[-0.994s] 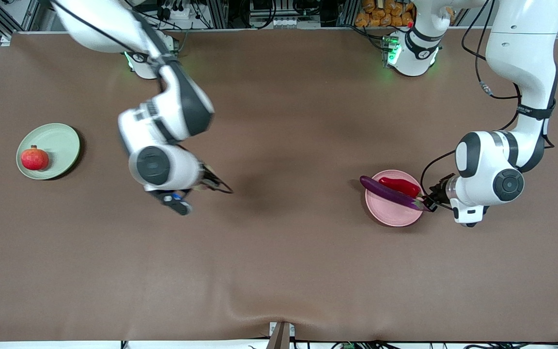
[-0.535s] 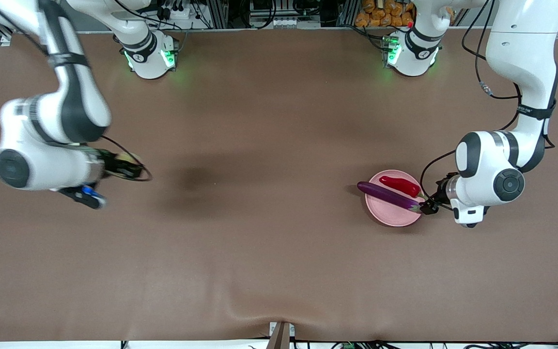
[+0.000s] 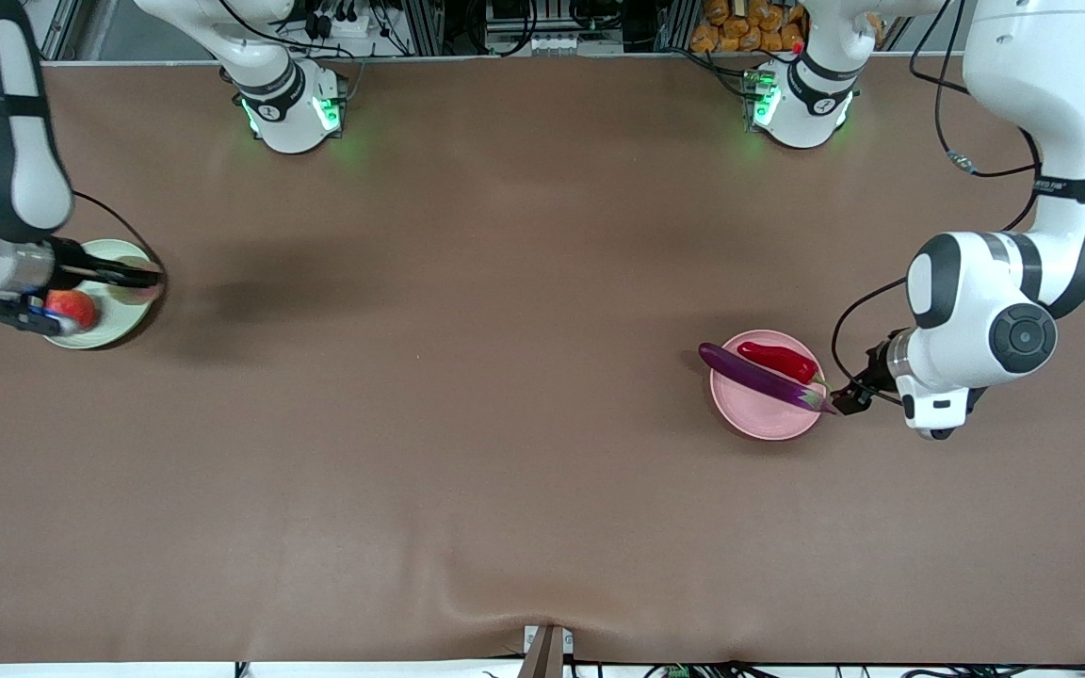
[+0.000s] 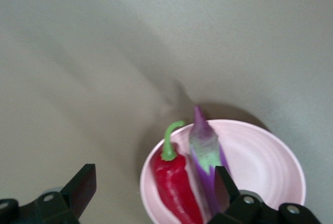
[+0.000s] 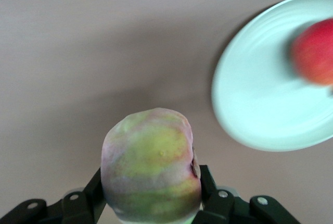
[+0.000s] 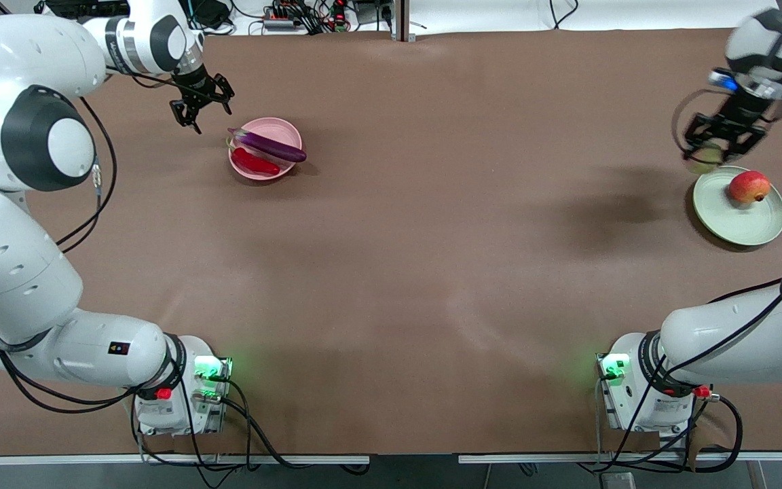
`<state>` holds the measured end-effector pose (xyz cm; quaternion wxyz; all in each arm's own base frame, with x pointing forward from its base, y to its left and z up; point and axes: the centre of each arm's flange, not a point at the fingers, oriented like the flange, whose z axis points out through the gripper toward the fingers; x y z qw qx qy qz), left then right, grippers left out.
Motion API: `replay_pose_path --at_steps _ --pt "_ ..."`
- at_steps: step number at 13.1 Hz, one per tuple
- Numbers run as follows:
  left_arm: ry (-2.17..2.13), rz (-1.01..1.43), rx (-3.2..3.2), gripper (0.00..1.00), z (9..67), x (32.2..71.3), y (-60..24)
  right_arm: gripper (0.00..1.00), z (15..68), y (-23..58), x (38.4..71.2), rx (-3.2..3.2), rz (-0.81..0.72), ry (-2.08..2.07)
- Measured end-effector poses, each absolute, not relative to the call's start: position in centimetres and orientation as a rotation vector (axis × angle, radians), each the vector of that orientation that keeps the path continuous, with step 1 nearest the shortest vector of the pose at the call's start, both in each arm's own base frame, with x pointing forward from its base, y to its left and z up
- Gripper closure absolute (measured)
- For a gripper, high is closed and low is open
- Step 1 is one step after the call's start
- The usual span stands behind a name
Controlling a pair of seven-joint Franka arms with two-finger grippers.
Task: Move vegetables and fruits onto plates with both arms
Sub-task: 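Place the peach on the green plate while the left gripper withdraws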
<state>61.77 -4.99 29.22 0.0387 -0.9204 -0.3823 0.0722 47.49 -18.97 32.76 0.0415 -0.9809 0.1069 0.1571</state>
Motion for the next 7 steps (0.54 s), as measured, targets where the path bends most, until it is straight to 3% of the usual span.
replay_pose_path --at_steps 3,7 --pt "-1.058 0.185 -2.841 0.00 31.1 61.5 -6.6 0.27 30.1 -25.2 45.2 -3.061 0.344 0.116" --pt "-0.797 0.202 -2.930 0.00 34.1 60.9 -6.3 0.27 25.5 -28.9 44.2 -3.114 0.331 0.016"
